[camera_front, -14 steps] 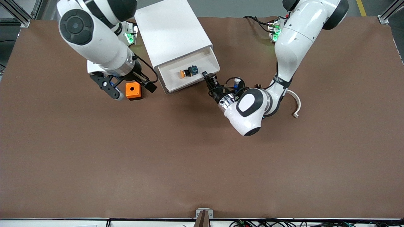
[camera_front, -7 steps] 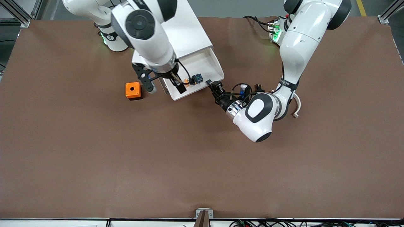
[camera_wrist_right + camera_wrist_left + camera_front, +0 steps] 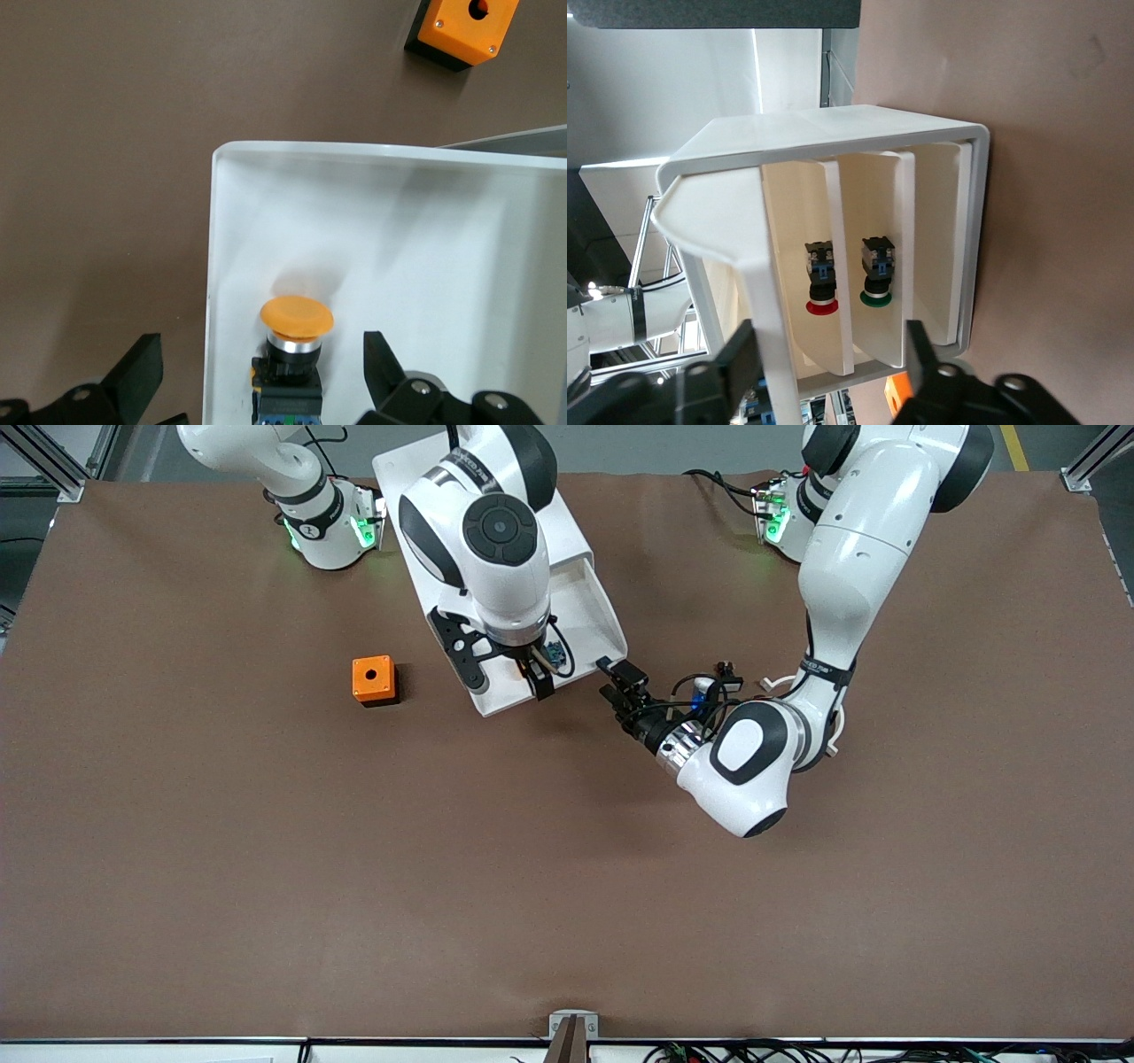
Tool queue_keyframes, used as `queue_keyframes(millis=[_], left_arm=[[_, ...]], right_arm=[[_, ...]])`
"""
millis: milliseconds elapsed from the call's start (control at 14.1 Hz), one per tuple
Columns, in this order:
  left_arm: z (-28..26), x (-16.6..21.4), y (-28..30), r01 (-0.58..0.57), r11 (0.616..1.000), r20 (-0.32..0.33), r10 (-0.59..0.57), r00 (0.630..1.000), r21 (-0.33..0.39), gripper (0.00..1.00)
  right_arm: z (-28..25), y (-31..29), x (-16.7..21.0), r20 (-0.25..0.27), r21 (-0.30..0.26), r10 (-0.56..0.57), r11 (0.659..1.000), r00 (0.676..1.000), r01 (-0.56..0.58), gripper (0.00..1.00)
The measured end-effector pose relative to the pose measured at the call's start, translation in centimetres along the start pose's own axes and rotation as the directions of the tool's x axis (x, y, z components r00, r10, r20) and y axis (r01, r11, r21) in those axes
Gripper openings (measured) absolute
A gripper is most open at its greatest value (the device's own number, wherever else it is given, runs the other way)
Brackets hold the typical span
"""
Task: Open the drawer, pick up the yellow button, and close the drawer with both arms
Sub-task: 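Grasp the yellow button in the drawer with the right gripper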
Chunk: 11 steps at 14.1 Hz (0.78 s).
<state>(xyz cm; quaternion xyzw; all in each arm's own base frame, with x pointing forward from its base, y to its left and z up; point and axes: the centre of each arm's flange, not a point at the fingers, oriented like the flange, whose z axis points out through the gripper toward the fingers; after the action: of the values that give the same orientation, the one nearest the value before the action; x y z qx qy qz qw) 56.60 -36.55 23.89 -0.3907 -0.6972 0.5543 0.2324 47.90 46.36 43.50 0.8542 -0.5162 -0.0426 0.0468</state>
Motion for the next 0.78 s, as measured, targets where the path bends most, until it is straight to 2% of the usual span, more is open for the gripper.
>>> queue_keyframes(millis=[142,285,498,640,783], left_arm=[[-1.3,0.7,0.8,-0.041,0.999,0.015,0.041,0.999,-0.01,1.0],[-3.7,1.9,1.7,-0.083,0.996,0.039,0.085,0.996,-0.045,1.0],[-6.8,3.0,2.3,-0.207,0.973,0.052,0.213,0.976,-0.103,1.0],[-9.0,3.5,2.1,-0.341,0.925,0.008,0.347,0.938,-0.171,1.0],[-10.6,3.7,1.7,-0.447,0.867,-0.079,0.441,0.894,-0.22,1.0]], right_arm=[[0.6,-0.1,-0.2,-0.002,-0.009,0.0,1.0,1.0,-0.001,1.0],[1.3,-0.1,-0.7,-0.005,-0.019,-0.005,1.0,1.0,0.005,1.0],[2.2,-0.2,-1.2,0.002,-0.035,-0.006,0.999,1.0,0.006,1.0],[2.4,-0.2,-1.6,0.028,-0.046,-0.001,0.999,1.0,0.002,1.0],[2.7,0.1,-2.6,0.036,-0.052,-0.013,0.999,0.999,0.014,1.0]])
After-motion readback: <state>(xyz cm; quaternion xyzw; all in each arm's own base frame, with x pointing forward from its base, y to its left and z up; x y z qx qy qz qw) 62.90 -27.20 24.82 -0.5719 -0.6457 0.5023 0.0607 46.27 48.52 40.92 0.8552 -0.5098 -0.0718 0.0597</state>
